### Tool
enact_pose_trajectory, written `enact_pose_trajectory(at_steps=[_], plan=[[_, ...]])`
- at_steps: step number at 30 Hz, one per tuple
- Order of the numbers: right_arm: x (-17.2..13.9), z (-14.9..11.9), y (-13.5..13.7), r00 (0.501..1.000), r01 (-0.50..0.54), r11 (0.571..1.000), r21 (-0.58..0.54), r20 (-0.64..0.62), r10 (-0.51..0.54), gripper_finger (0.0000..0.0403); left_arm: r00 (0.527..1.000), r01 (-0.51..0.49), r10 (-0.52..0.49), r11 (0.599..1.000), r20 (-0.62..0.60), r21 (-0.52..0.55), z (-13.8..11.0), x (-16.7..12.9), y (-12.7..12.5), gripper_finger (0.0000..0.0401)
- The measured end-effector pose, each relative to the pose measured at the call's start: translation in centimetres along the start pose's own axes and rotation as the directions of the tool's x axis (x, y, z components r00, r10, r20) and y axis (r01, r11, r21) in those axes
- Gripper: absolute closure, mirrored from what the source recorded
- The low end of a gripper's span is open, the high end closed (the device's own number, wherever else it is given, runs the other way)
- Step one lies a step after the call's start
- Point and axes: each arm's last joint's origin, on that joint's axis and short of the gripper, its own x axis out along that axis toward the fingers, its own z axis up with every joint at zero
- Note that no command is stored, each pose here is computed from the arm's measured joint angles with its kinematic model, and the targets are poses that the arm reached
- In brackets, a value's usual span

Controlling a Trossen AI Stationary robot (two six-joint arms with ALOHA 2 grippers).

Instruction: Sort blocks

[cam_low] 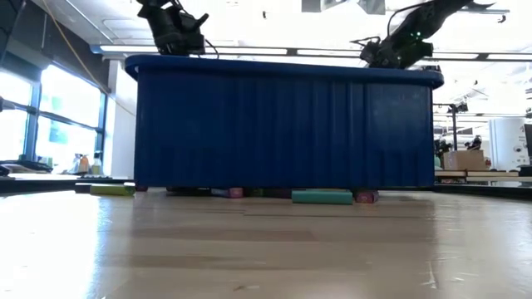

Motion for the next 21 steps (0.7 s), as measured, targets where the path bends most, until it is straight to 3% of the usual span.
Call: enact_pose_trajectory(at_steps=[5,11,16,21], plan=[[-0.3,0.7,0.6,1.000,0.022,1.000,0.020,0.004,-0.022,0.0307,1.000,-0.014,0.015,0.999,0.019,-0.041,0.3,-0.4,0.0,0.0350],[-1.2,2.3,2.3,0.991,0.125,0.992,-0.033,-0.043,-0.127,0.0257,0.998,-0.067,0.068,0.997,0.010,-0.042,0.5,-1.1,0.1,0.0290],[-1.3,4.8,3.9,0.985,0.172,0.977,-0.127,0.051,-0.167,0.0237,0.985,-0.087,0.083,0.996,0.149,0.022,1.8,-2.0,0.2,0.0258],[1.6,6.5,3.7,0.980,0.169,0.967,-0.189,0.136,-0.144,0.0227,0.964,-0.156,0.135,0.985,0.227,0.076,3.4,-1.3,0.5,0.0250]])
